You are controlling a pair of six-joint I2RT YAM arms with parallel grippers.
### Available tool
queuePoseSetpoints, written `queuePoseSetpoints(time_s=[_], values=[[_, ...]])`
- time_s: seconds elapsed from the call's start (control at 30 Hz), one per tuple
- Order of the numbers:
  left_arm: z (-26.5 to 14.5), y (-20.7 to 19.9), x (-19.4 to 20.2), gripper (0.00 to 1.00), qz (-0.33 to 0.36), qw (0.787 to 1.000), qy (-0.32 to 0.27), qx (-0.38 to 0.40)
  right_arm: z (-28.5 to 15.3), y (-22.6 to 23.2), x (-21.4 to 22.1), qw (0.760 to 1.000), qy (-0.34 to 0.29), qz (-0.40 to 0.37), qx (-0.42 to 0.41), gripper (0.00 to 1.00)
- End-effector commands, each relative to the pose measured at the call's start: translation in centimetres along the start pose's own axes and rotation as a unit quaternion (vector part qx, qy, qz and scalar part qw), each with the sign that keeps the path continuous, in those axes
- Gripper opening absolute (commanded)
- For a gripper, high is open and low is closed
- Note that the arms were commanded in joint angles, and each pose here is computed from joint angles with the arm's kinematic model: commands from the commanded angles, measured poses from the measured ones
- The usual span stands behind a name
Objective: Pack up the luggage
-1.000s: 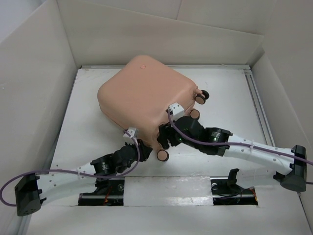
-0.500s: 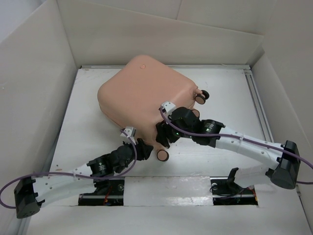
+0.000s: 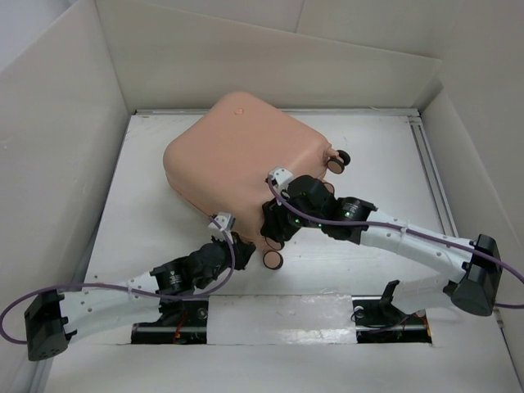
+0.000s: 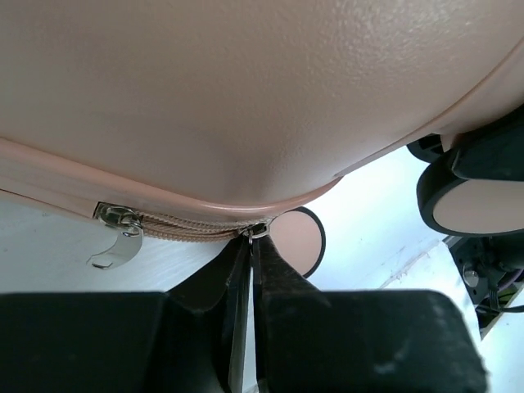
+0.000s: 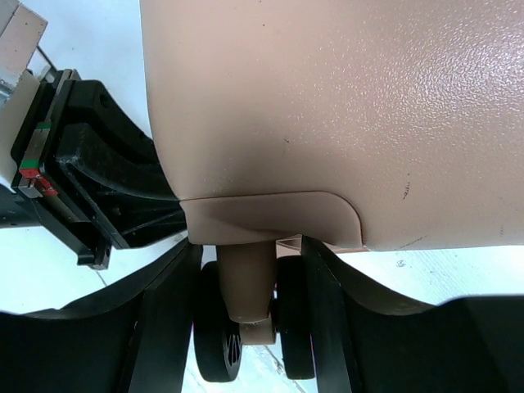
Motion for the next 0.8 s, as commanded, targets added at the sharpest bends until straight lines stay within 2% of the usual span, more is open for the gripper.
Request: queuePoseSetpoints(time_s=[0.0,0.07,0.3,0.47,0.6,0.7,0.73,0.77], values=[[0.0,-1.2,-3.5,0.0,-0.018,0.997,-0.07,0.004,0.0,-0.7,-0.8,1.0,-0.016,-0.01,0.008,0.12],[-0.4,-0.7,-3.6,0.0,-0.028,0.997,-0.074,-0.011,-0.6,-0.8,-0.4,1.0,-0.019,-0.01,0.007,0.07],[-1.8,2.9,-2.0,0.0,-0.095,0.985,-0.071,-0.128,-2.5,-3.9,0.3,0.997,-0.045,0.028,0.049,0.04],[-2.1,3.5,-1.4,0.0,-0.163,0.972,-0.067,-0.154,-3.8,-5.8,1.2,0.995,-0.049,0.046,0.073,0.02],[-2.4,4.1,-1.3,0.0,-0.219,0.958,-0.089,-0.165,-4.4,-6.1,1.3,0.995,-0.051,0.051,0.072,0.02],[-2.9,3.9,-1.9,0.0,-0.235,0.956,-0.106,-0.143,-4.8,-5.8,1.4,0.996,-0.052,0.05,0.057,0.09],[-3.2,3.6,-2.6,0.0,-0.237,0.956,-0.115,-0.132,-4.7,-5.4,1.6,0.996,-0.05,0.046,0.051,0.14],[-3.9,2.9,-4.0,0.06,-0.239,0.956,-0.13,-0.106,-5.5,-5.1,0.9,0.996,-0.068,0.044,0.045,0.29]])
Point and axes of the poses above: each gripper's point midway between its finger pads, its own z axis out along the fingers, its own y axis along the line the jaws close on, x = y × z, the point moved 7 cm from there along -z, back along the fingers, and after that the axes turned 4 degrees about z, right-handed, at the moved point
